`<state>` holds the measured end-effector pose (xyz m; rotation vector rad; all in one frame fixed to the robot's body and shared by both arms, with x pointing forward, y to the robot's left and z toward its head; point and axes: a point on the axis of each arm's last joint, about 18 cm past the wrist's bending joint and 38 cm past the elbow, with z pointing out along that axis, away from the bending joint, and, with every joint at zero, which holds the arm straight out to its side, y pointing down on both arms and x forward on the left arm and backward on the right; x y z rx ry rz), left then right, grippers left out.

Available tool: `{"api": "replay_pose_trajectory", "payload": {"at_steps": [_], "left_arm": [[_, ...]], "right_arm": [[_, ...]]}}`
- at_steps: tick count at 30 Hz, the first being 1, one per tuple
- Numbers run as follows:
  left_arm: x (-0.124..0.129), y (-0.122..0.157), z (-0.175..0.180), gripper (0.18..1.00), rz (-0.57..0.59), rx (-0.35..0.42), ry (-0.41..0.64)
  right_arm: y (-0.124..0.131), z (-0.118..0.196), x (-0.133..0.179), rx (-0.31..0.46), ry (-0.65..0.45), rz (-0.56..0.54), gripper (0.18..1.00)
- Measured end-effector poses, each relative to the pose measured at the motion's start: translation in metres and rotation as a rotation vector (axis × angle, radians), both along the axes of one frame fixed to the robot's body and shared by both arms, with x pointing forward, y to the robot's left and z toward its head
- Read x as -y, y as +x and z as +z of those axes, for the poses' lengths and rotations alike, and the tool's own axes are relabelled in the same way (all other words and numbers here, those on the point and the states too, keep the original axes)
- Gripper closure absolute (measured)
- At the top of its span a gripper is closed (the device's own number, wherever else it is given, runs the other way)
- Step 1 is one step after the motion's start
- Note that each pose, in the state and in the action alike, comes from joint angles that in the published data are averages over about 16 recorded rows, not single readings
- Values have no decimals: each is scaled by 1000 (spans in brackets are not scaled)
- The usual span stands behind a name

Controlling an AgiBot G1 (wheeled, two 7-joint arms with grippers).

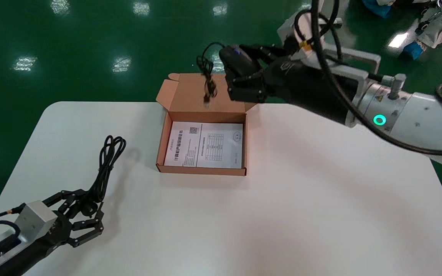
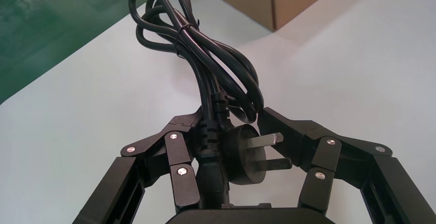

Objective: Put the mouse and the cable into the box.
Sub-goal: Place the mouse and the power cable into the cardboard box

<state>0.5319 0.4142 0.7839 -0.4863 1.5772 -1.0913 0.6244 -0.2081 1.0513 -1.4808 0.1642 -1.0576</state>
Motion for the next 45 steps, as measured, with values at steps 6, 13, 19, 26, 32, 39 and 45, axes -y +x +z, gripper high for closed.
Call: {"api": "replay_pose_trajectory", "payload": {"at_steps": [6, 13, 19, 26, 32, 39, 45], "left_arm": [[-4, -2, 0, 835, 15, 3, 1], [-6, -2, 2, 836, 23, 10, 3], [-7, -1, 5, 837, 26, 18, 7], [-9, -1, 8, 837, 33, 25, 15], [-10, 0, 10, 838, 39, 31, 27], [-11, 2, 15, 838, 45, 47, 54], [-12, 7, 23, 838, 55, 72, 87]], "right_arm": [[3, -18, -11, -43, -46, 18, 624], [8, -37, -27, -72, -86, 32, 624], [18, -56, -41, -85, -116, 27, 624], [37, -78, -56, -93, -135, 4, 624], [56, -97, -66, -103, -142, -17, 624], [71, -111, -72, -112, -144, -24, 624], [77, -117, -72, -113, -147, -19, 614]]}}
